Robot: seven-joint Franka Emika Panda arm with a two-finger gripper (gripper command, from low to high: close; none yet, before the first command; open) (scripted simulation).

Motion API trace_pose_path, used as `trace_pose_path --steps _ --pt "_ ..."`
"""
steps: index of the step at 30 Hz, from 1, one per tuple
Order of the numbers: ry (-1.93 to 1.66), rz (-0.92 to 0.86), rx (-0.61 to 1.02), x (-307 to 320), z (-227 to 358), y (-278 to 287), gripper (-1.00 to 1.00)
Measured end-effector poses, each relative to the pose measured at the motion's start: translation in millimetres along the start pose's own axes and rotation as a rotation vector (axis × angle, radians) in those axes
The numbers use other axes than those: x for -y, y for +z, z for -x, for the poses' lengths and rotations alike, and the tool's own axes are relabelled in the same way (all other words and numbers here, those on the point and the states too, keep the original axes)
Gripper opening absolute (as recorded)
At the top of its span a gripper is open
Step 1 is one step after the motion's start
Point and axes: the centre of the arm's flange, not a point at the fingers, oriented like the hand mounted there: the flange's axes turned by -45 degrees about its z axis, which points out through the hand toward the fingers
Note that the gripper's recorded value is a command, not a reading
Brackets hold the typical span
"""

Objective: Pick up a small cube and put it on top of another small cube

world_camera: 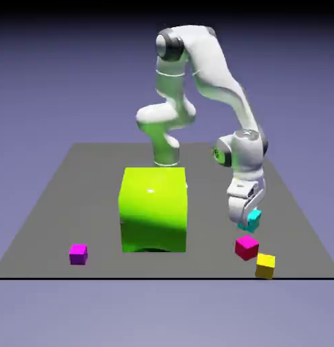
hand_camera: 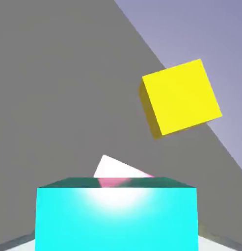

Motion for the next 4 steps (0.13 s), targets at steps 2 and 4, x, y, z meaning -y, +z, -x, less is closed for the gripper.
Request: trace_pose_path --steps 2,4 --pt "0.0 0.0 0.0 0.5 1.8 18.0 1.0" --pt "0.0 0.0 0.0 0.5 1.7 18.0 1.0"
